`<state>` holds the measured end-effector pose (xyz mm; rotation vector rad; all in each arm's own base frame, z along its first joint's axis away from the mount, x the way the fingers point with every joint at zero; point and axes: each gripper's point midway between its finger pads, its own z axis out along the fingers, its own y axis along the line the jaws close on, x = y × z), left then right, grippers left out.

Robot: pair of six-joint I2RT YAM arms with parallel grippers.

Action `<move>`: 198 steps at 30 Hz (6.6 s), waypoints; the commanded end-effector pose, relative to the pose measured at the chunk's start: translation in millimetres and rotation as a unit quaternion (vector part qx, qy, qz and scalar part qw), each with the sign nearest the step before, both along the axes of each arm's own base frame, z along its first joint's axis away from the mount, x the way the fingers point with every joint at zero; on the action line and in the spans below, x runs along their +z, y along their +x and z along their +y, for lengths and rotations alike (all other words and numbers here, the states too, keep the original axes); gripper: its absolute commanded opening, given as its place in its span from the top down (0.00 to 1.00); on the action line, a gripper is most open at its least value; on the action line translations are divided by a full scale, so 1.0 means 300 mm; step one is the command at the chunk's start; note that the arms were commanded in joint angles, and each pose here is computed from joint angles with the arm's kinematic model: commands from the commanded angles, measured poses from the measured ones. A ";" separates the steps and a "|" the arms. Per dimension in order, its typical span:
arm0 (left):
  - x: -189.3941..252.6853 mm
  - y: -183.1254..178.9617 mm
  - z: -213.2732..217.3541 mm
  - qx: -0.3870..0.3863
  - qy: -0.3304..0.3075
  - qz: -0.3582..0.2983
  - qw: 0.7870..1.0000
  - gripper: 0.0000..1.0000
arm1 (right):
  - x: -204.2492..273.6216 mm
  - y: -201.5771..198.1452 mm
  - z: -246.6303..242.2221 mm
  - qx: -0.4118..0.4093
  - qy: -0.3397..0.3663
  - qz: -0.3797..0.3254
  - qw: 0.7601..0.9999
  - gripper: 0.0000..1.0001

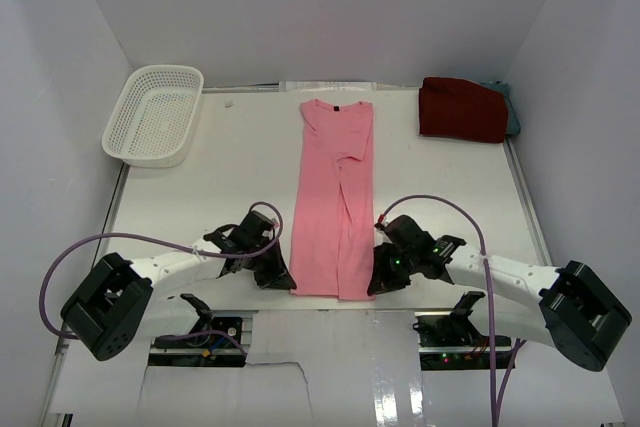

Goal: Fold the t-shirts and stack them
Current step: Grab the bottom of the folded rectangular tshirt with both arms, then fold the folded rectangular tshirt in 1/3 of the way

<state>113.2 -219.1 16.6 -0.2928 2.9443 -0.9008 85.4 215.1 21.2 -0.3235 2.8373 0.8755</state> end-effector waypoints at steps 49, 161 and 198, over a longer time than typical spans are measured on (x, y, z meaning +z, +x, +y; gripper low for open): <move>0.403 0.793 -0.075 0.058 0.057 -0.226 0.971 1.00 | 0.372 0.651 0.032 -0.018 -0.001 -0.145 0.989 0.92; 0.301 0.822 -0.249 -0.009 -0.154 -0.263 0.953 1.00 | 0.272 0.927 0.329 0.017 0.228 -0.133 0.964 0.92; -0.159 0.716 -0.218 -0.027 -0.024 -0.216 0.976 1.00 | 0.039 1.209 0.390 -0.021 0.119 -0.169 0.978 0.92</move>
